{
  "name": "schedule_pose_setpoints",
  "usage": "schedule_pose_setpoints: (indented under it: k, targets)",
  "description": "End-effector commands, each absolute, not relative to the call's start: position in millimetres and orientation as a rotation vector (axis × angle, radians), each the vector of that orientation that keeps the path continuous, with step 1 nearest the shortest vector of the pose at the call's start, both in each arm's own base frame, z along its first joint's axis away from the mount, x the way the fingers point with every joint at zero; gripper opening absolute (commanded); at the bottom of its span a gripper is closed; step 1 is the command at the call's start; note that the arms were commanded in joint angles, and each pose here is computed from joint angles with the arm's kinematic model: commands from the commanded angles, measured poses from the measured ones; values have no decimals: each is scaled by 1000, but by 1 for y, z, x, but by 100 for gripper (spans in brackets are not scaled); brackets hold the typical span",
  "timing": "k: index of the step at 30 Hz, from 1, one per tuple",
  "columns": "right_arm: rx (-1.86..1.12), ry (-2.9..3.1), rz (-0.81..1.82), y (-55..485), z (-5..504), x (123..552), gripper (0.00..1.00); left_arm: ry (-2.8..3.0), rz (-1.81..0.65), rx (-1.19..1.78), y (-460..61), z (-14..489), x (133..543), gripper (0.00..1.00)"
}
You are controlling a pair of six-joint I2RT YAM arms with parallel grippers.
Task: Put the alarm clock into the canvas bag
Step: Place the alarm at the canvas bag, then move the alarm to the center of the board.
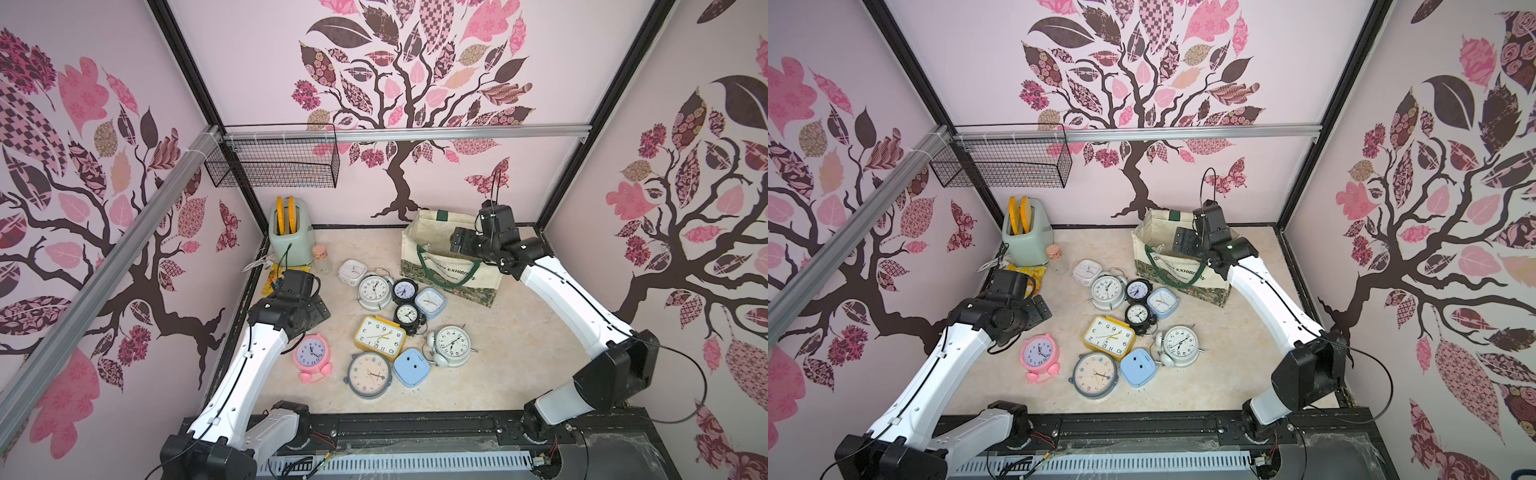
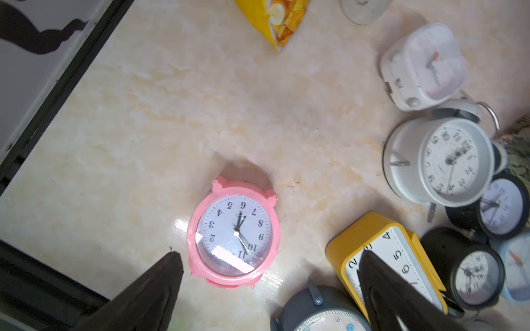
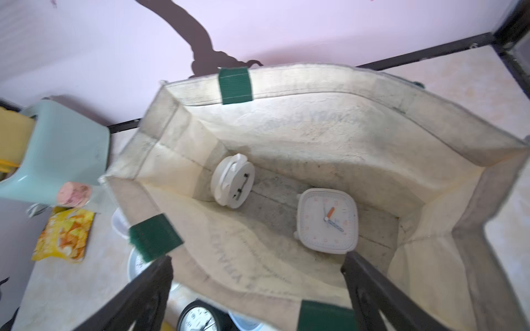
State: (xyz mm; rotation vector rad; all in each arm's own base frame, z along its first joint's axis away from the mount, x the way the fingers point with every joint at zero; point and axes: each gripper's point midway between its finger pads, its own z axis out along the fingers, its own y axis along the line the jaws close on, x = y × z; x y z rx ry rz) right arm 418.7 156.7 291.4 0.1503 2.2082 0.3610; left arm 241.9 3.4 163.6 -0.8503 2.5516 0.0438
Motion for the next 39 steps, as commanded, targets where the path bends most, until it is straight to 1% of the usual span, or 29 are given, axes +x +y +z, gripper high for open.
schedule_pose_setpoints:
  k: [1,4,7,12,17,22,26,30,32,36,39]
  targets:
    - [82,2198,430,175,297,395,100,2573,160,-1095,24,142,217,98]
    - [11,2217,484,195,291,375,100,2571,193,-1247,37,126,205,98]
    - [-52,2240,512,212,281,360,100,2574,121,-1316,34,109,204,98]
    - [-134,2277,551,231,269,345,100,2603,12,-1348,20,84,203,98]
    - [-169,2271,591,238,269,339,100,2648,-137,-1319,1,68,205,98]
    - [-182,2273,611,242,267,336,100,2669,-185,-1268,-14,69,205,98]
    - [-194,2289,609,245,261,338,100,2701,-246,-1211,-37,69,206,98]
    - [-191,2293,604,244,259,339,100,2685,-358,-1160,-57,65,219,98]
    - [-196,2301,606,245,258,338,100,2689,-352,-1170,-57,67,220,98]
    - [-200,2318,608,246,249,337,100,2612,-100,-1210,-22,88,201,98]
    - [-206,2335,630,250,242,334,100,2545,-61,-1246,-4,94,195,98]
